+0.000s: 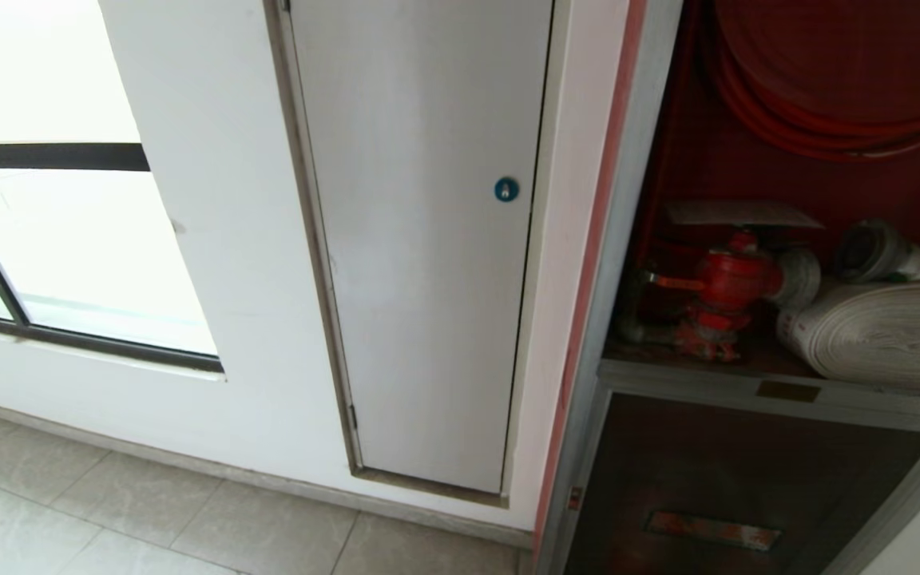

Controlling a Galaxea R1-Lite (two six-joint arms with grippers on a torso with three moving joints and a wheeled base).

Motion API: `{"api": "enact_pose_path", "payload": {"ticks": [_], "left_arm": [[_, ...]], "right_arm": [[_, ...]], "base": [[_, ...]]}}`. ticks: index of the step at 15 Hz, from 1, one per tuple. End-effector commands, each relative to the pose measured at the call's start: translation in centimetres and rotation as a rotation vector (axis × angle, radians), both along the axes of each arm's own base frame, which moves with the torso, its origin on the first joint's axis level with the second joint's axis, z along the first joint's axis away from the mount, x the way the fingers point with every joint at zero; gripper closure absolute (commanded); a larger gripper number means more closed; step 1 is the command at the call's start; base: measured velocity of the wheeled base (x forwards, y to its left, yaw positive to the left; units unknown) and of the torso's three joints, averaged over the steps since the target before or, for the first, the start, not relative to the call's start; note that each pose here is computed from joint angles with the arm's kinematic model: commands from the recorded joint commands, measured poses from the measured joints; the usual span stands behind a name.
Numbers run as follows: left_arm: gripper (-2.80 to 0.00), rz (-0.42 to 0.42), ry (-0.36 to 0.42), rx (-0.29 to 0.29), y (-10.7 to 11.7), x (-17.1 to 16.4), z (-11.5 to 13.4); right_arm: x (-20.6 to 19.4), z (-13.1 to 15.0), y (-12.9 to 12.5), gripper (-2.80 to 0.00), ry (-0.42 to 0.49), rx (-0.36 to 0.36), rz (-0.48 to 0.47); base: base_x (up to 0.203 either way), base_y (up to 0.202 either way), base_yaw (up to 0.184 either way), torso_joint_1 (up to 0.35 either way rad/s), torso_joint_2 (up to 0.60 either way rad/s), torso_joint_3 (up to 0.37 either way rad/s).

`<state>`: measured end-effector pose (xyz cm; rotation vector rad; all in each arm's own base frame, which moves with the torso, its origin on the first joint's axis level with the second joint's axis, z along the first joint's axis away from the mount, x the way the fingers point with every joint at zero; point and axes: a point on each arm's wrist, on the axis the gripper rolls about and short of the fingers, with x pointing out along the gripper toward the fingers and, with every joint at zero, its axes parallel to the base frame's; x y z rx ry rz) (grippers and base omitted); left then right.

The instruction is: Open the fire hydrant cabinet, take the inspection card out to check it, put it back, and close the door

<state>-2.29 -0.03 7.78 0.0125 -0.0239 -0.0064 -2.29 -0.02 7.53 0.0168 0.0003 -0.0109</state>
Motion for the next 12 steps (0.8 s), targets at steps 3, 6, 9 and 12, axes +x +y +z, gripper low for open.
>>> {"api": "enact_pose_path", "payload": {"ticks": [3, 6, 9, 12], "left_arm": [[0.00, 0.000, 0.008, 0.000, 0.00, 0.07, -0.21], [0.00, 0.000, 0.007, 0.000, 0.00, 0.06, -0.16], [0.00, 0.000, 0.008, 0.000, 0.00, 0.07, -0.21], [0.00, 0.000, 0.008, 0.000, 0.00, 0.07, -0.21]], "right_arm": [[0.00, 0.00, 0.00, 0.00, 0.000, -0.001, 0.001], [0.00, 0.00, 0.00, 0.00, 0.000, -0.001, 0.001], [0.00, 0.00, 0.00, 0.00, 0.000, -0.001, 0.001], [0.00, 0.00, 0.00, 0.00, 0.000, -0.001, 0.001]], "base": [[-0.197, 0.000, 0.001, 0.002, 0.00, 0.008], [-0.197, 0.000, 0.000, 0.002, 0.00, 0.005], [-0.196, 0.000, 0.002, 0.001, 0.00, 0.003], [-0.183, 0.000, 0.001, 0.003, 0.00, 0.001]]}}
